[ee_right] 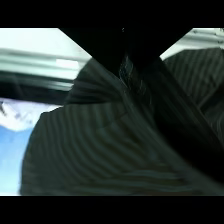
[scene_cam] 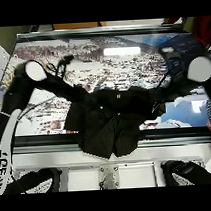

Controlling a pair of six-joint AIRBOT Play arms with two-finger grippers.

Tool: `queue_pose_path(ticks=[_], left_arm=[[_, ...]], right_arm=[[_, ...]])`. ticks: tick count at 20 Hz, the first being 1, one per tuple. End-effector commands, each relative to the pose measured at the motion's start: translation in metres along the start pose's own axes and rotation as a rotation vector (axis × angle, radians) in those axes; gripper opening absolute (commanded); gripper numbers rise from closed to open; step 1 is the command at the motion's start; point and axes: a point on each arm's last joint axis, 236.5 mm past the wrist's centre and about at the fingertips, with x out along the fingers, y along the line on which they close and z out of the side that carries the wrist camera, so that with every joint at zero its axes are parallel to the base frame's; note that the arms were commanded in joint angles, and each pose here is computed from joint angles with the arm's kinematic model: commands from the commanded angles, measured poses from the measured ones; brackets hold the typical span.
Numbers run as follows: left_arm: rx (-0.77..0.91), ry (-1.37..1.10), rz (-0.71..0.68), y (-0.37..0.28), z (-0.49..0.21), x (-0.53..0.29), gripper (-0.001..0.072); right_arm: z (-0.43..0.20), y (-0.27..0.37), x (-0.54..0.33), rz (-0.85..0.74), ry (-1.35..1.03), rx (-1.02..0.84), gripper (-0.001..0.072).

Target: Fold the clothes and pants, and hang the long-sleeved shirts on hangers.

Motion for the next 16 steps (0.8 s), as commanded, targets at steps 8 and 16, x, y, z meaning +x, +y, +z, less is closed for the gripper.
queue_pose_path(ticks=[8,16], left_arm=[[0.053,0.054,-0.016,-0.009,-0.015,0.017,0.0699],[-0.039,-0.346,0.278,0.098,0.077,-0.126,0.0692]], right_arm=[[-0.015,0.02,0.033,0.002,0.039,0.01,0.0017],[-0.015,0.02,0.033,0.002,0.039,0.01,0.0017]])
